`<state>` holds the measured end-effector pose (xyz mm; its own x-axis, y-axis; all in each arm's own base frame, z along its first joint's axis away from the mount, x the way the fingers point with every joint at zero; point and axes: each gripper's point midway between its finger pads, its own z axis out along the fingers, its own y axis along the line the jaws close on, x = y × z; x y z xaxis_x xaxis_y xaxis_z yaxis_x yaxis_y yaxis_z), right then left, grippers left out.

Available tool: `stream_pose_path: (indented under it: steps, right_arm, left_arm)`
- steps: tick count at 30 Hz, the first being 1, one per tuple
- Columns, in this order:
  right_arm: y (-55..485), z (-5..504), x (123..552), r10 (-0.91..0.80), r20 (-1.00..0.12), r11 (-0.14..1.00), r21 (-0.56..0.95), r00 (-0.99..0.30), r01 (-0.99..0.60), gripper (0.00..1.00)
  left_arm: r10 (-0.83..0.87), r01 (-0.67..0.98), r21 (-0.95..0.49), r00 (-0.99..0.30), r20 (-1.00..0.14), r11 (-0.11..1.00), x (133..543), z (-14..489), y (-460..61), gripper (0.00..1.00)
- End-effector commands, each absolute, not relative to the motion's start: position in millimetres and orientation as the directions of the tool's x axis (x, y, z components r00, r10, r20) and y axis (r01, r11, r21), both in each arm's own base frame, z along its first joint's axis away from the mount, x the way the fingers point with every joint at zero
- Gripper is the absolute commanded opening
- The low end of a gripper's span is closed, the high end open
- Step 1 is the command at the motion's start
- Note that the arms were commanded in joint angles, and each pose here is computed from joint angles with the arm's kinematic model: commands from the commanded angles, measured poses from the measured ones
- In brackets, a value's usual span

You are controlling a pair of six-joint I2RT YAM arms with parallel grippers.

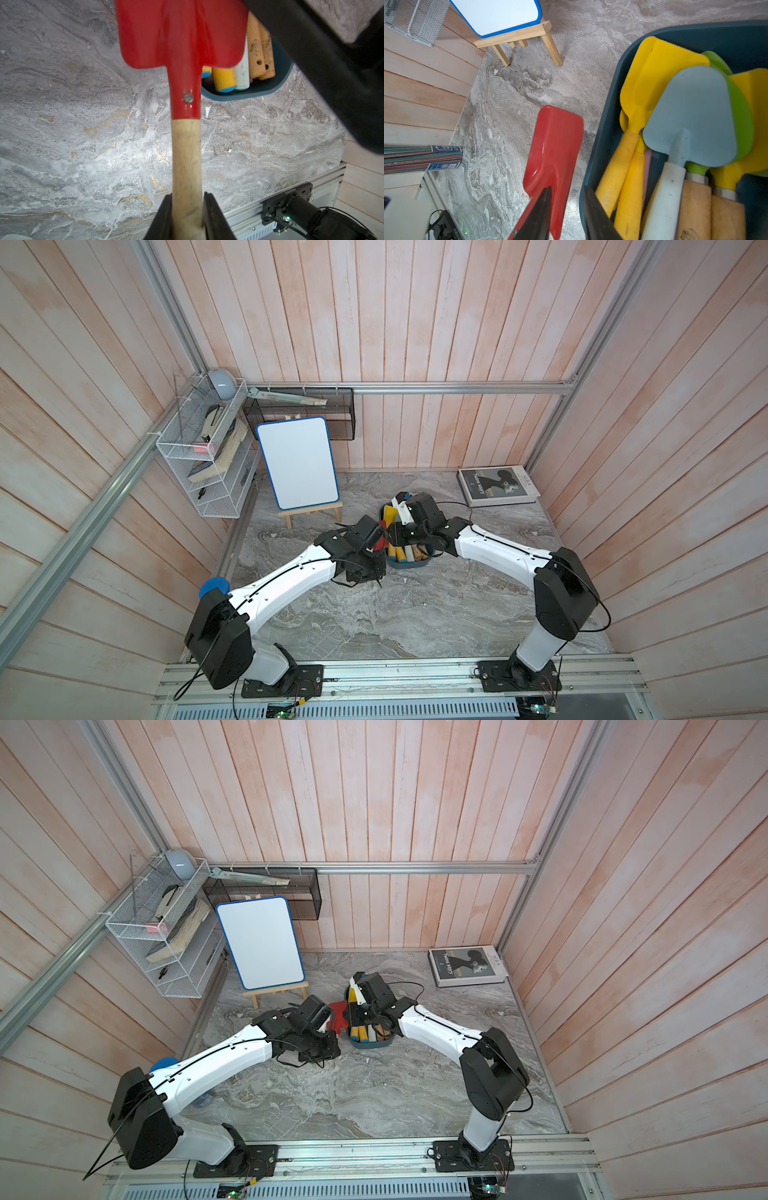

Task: Put the shovel into the storage box
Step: Place the shovel in the storage box.

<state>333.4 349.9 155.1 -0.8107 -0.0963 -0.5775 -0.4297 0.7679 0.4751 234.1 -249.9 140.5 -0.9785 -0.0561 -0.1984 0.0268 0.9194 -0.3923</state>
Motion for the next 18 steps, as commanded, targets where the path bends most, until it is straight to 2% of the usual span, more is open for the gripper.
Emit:
stream_pose_path:
  steps: [1, 12, 18]
  right_arm:
    - [344, 155, 332, -0.078, -0.575, 0.767, 0.487, -0.815, -0.417, 0.30]
    - [339, 158, 333, -0.051, -0.574, 0.747, 0.521, -0.817, -0.413, 0.21]
    - [343, 159, 332, -0.050, -0.572, 0.729, 0.539, -0.818, -0.422, 0.11]
  left_arm:
    - [-0.073, 0.052, -0.441, -0.963, -0.261, 0.896, 243, 160, -260, 0.01]
    - [-0.068, 0.075, -0.475, -0.959, -0.276, 0.877, 243, 167, -267, 0.01]
    - [-0.064, 0.083, -0.484, -0.958, -0.280, 0.871, 244, 166, -271, 0.01]
